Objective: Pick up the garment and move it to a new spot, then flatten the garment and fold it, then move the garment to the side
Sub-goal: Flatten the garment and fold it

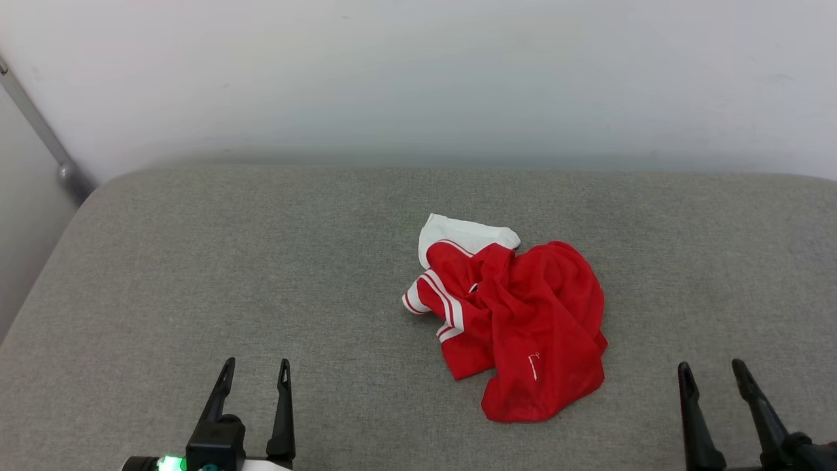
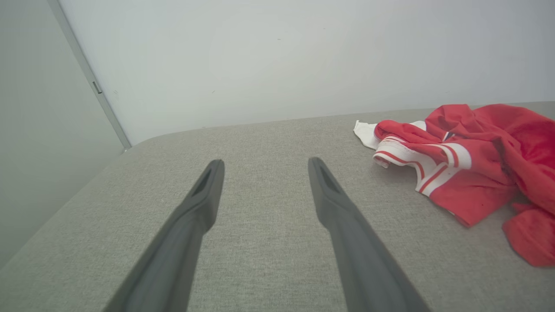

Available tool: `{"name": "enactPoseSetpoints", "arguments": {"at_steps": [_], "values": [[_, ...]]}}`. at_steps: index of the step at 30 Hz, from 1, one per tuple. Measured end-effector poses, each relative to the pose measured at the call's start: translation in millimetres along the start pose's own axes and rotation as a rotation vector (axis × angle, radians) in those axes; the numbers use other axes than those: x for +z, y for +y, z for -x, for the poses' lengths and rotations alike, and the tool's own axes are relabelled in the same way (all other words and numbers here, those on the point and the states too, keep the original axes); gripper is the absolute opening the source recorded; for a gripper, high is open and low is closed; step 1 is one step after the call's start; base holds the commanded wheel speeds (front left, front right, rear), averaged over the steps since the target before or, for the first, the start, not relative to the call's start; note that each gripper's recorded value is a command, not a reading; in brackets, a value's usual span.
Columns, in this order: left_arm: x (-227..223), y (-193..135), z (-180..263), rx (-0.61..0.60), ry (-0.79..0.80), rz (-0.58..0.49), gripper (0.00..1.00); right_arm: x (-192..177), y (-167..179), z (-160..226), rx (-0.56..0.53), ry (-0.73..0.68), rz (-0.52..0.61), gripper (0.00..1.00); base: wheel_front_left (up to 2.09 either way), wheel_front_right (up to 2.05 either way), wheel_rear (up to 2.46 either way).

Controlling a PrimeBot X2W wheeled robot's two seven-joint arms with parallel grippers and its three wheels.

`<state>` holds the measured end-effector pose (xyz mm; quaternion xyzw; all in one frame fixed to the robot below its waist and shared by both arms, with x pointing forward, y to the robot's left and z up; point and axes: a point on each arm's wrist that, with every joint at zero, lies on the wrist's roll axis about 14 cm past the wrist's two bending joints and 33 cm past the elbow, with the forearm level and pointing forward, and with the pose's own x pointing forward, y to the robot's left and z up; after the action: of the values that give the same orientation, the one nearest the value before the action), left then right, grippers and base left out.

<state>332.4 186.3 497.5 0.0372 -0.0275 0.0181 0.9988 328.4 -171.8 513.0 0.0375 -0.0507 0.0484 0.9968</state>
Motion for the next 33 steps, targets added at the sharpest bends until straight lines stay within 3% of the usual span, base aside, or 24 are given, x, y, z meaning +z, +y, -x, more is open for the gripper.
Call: {"name": "enactPoseSetpoints", "arguments": {"at_steps": [5,12,18,25,33], "values": [[-0.3,1.7,-0.5,0.007,0.001,0.001,1.00,28.0,-2.9,-16.1,-0.003,-0.094,0.022,1.00,0.00,0.00,0.00],[-0.8,1.9,-6.4,0.007,0.002,0.003,1.00,109.5,9.7,-67.5,0.044,-0.355,0.137,1.00,0.00,0.00,0.00],[-1.8,3.4,-18.7,0.010,0.005,0.008,1.00,115.3,25.7,-122.0,0.192,-0.356,0.265,1.00,0.00,0.00,0.00],[-10.7,5.3,-31.2,0.024,0.029,0.015,1.00,54.6,42.4,-183.2,0.374,0.068,0.381,1.00,0.00,0.00,0.00],[-20.1,4.8,-53.7,0.030,0.045,0.019,1.00,-28.1,45.5,-183.3,0.565,0.666,0.587,1.00,0.00,0.00,0.00]]}}
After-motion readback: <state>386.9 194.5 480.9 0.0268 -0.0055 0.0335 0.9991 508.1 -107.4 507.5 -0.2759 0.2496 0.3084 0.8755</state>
